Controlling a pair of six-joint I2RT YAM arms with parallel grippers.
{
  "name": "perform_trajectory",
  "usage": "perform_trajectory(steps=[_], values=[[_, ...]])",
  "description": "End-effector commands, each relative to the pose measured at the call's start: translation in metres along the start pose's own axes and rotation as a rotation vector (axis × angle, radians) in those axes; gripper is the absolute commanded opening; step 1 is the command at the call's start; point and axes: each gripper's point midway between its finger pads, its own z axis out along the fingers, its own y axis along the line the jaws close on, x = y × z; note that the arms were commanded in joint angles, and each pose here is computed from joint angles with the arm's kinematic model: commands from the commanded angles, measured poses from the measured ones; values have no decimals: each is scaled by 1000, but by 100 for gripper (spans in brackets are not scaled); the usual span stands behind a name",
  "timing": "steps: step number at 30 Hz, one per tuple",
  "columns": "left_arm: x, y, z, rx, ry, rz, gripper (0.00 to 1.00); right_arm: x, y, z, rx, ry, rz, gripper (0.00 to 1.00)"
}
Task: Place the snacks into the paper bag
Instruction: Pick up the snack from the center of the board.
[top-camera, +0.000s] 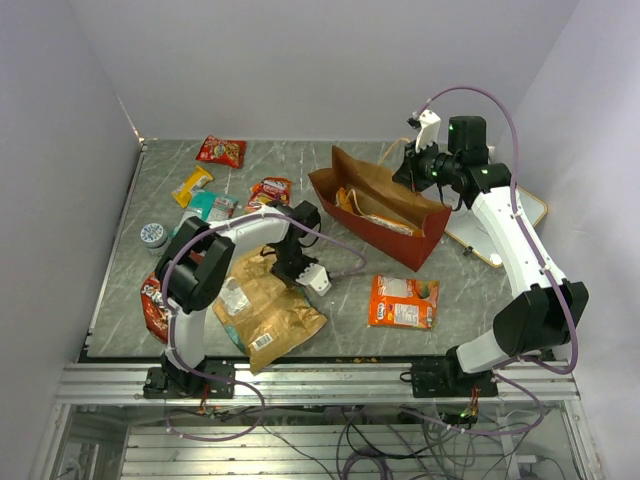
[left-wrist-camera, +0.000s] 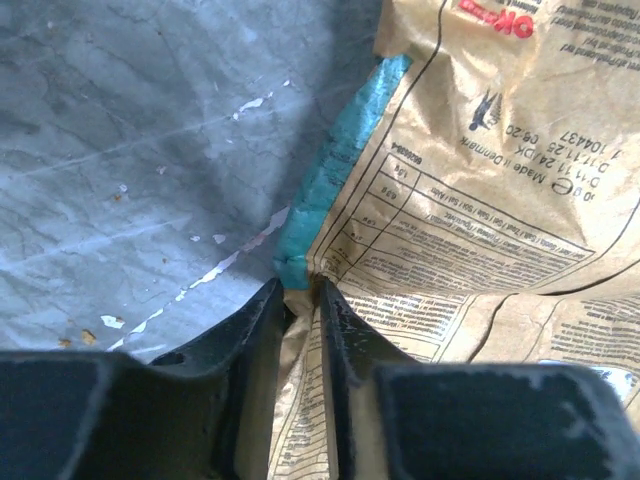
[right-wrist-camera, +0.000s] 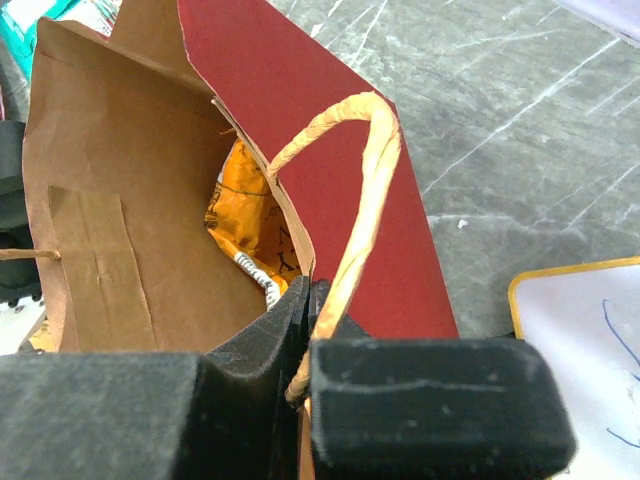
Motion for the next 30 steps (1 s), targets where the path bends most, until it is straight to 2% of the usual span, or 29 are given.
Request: perform_trajectory(steps=[1, 3, 7, 14, 30], values=[[-4, -11, -4, 69, 13, -26, 23, -3, -3, -4, 15, -17, 1, 0], [-7, -9, -10, 52, 13, -37, 13, -3, -2, -3, 11, -18, 1, 0], [-22, -4, -30, -25, -26, -45, 7, -2, -2, -2, 6, -17, 1, 0], [-63, -11, -79, -150, -158, -20, 7, -3, -3, -3, 10, -23, -4, 0], [-118, -41, -186, -389, -290, -9, 7, -5, -2, 0, -2, -27, -8, 0]])
